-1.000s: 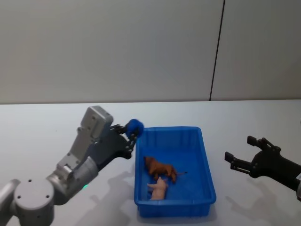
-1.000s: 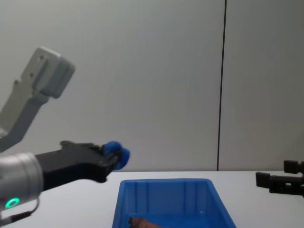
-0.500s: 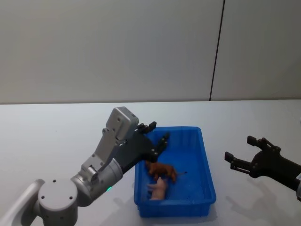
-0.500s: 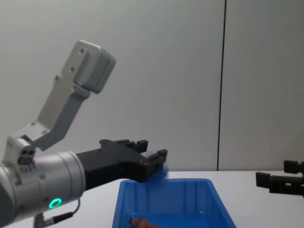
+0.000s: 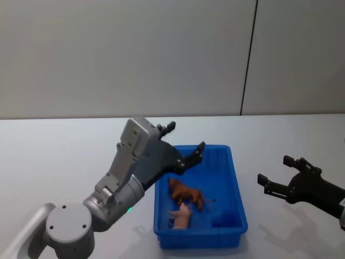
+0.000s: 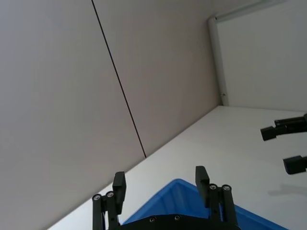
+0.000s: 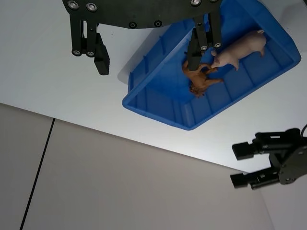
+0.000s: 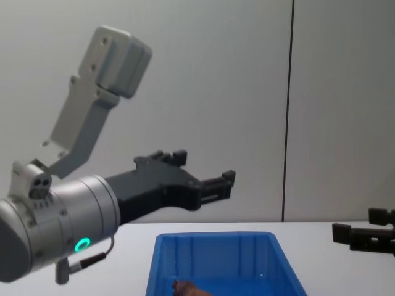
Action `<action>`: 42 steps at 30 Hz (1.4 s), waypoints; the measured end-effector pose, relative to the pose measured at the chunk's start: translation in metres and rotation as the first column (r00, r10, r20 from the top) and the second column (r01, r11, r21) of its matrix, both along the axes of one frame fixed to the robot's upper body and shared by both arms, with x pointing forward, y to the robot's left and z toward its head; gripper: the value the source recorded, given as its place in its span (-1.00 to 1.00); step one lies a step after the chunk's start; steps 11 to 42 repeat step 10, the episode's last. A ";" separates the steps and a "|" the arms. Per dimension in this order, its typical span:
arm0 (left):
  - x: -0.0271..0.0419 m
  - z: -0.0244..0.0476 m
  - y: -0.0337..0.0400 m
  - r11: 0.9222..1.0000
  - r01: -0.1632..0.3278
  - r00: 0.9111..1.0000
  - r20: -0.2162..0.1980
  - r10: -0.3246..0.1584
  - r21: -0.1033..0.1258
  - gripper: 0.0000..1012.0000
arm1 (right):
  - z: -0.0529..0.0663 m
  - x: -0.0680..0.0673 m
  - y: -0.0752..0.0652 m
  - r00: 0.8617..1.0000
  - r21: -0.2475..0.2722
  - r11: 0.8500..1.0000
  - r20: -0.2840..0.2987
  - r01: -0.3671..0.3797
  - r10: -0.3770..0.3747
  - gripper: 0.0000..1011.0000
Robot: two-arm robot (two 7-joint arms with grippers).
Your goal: Pick up the two dolls from the table and place them into the box.
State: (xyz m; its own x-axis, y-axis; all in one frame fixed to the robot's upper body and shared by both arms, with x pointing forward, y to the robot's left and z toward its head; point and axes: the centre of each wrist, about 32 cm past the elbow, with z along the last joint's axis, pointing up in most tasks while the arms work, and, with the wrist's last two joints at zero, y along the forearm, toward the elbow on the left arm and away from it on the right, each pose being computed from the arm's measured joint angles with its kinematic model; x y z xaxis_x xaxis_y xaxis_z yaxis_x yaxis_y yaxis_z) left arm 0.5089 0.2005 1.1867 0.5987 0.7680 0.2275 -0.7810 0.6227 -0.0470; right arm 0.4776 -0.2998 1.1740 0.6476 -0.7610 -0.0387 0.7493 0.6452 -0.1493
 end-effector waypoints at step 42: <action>0.0001 0.0058 0.0027 0.999 -0.025 0.998 0.057 0.026 -0.027 0.98 | 0.000 0.000 0.000 1.000 0.000 1.000 0.000 0.000 0.000 0.98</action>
